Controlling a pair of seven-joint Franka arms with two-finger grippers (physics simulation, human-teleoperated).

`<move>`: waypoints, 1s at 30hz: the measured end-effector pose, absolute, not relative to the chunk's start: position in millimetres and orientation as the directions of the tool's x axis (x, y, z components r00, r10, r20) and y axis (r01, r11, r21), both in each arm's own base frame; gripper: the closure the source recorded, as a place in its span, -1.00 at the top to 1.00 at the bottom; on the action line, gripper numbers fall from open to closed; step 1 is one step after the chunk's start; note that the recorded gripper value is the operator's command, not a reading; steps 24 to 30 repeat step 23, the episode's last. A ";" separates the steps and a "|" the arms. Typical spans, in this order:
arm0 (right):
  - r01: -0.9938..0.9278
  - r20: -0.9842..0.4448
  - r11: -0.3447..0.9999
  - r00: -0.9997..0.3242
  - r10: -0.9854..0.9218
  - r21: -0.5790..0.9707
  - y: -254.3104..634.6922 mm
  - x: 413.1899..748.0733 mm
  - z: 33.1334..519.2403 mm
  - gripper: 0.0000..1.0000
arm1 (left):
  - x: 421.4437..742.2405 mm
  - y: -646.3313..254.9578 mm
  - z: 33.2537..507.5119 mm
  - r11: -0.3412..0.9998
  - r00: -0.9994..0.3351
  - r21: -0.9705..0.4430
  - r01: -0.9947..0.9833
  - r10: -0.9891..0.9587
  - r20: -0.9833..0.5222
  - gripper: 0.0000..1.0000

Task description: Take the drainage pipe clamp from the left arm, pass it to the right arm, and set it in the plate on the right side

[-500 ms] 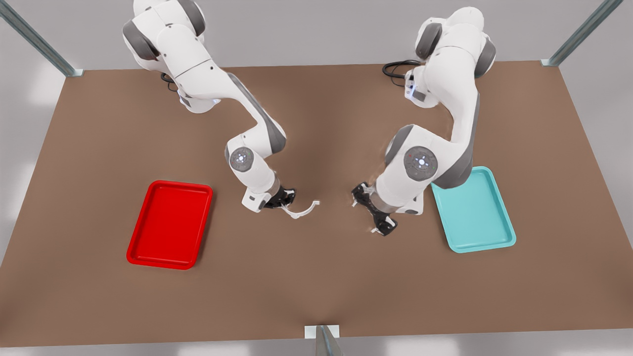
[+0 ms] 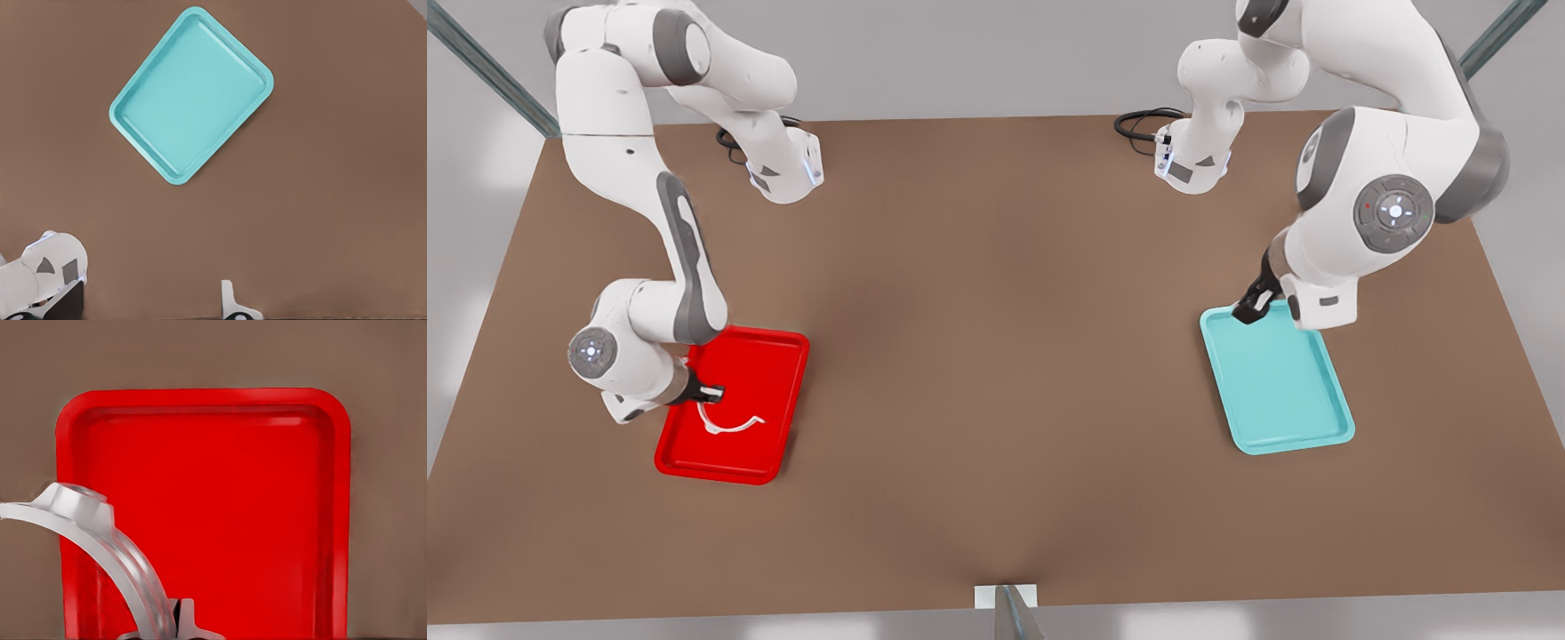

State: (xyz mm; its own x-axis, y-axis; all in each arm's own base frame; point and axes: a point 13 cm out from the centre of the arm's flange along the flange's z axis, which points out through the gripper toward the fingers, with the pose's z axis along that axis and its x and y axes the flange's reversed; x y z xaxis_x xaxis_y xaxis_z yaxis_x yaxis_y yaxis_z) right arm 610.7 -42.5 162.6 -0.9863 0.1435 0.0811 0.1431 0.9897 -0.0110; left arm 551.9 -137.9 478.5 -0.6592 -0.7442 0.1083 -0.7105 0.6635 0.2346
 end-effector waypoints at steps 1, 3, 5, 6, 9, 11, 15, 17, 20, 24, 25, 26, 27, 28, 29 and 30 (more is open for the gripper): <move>0.124 0.105 0.992 -0.986 0.127 -0.027 -52.4 604.4 155.7 -0.57 | 550.7 -138.9 479.4 0.709 -0.702 0.226 -0.668 -0.701 0.128 1.00; 0.076 0.160 0.996 -0.984 0.083 -0.050 -60.6 591.1 137.3 -0.57 | 547.8 -143.8 483.3 0.788 -0.774 0.203 -0.581 -0.612 0.159 1.00; 0.036 0.198 0.998 -0.979 0.047 -0.058 -64.2 582.3 125.3 -0.57 | 544.5 -150.3 485.2 0.848 -0.830 0.183 -0.497 -0.527 0.184 1.00; 0.019 0.214 0.998 -0.976 0.031 -0.059 -65.6 578.9 120.1 -0.57 | 543.4 -152.5 485.4 0.872 -0.852 0.174 -0.458 -0.487 0.194 1.00; -0.012 0.248 0.998 -0.969 0.005 -0.069 -76.0 571.5 109.0 1.00 | 544.0 -150.3 482.5 0.920 -0.895 0.154 -0.361 -0.388 0.220 1.00; -0.028 0.259 0.995 -0.966 -0.003 -0.093 -83.8 569.1 107.5 1.00 | 543.4 -151.2 481.9 0.944 -0.916 0.139 -0.299 -0.325 0.233 1.00; -0.036 0.216 0.995 -0.976 -0.016 -0.089 -80.7 600.1 146.2 1.00 | 542.1 -152.3 483.4 0.975 -0.945 0.113 -0.193 -0.215 0.246 1.00; -0.050 0.141 0.996 -0.989 -0.040 -0.071 -51.2 646.4 231.6 1.00 | 542.2 -151.8 482.8 0.984 -0.952 0.102 -0.148 -0.170 0.253 1.00; -0.046 0.091 0.999 -0.995 -0.043 -0.025 -12.5 633.8 366.3 1.00 | 542.2 -151.1 482.6 0.992 -0.959 0.088 -0.091 -0.110 0.259 1.00; -0.024 0.094 1.000 -0.995 -0.024 -0.004 -6.1 595.7 435.5 1.00 | 543.0 -149.0 480.6 0.996 -0.962 0.076 -0.044 -0.063 0.267 1.00; -0.024 0.094 1.000 -0.995 -0.024 -0.004 -6.1 595.7 435.5 1.00 | 543.0 -149.0 480.6 0.996 -0.962 0.076 -0.044 -0.063 0.267 1.00; -0.024 0.094 1.000 -0.995 -0.024 -0.004 -6.1 595.7 435.5 1.00 | 543.0 -149.0 480.6 0.996 -0.962 0.076 -0.044 -0.063 0.267 1.00; -0.024 0.094 1.000 -0.995 -0.024 -0.004 -6.1 595.7 435.5 1.00 | 543.0 -149.0 480.6 0.996 -0.962 0.076 -0.044 -0.063 0.267 1.00; -0.024 0.094 1.000 -0.995 -0.024 -0.004 -6.1 595.7 435.5 1.00 | 543.0 -149.0 480.6 0.996 -0.962 0.076 -0.044 -0.063 0.267 1.00; -0.024 0.094 1.000 -0.995 -0.024 -0.004 -6.1 595.7 435.5 1.00 | 543.0 -149.0 480.6 0.996 -0.962 0.076 -0.044 -0.063 0.267 1.00; -0.024 0.094 1.000 -0.995 -0.024 -0.004 -6.1 595.7 435.5 1.00 | 543.0 -149.0 480.6 0.996 -0.962 0.076 -0.044 -0.063 0.267 1.00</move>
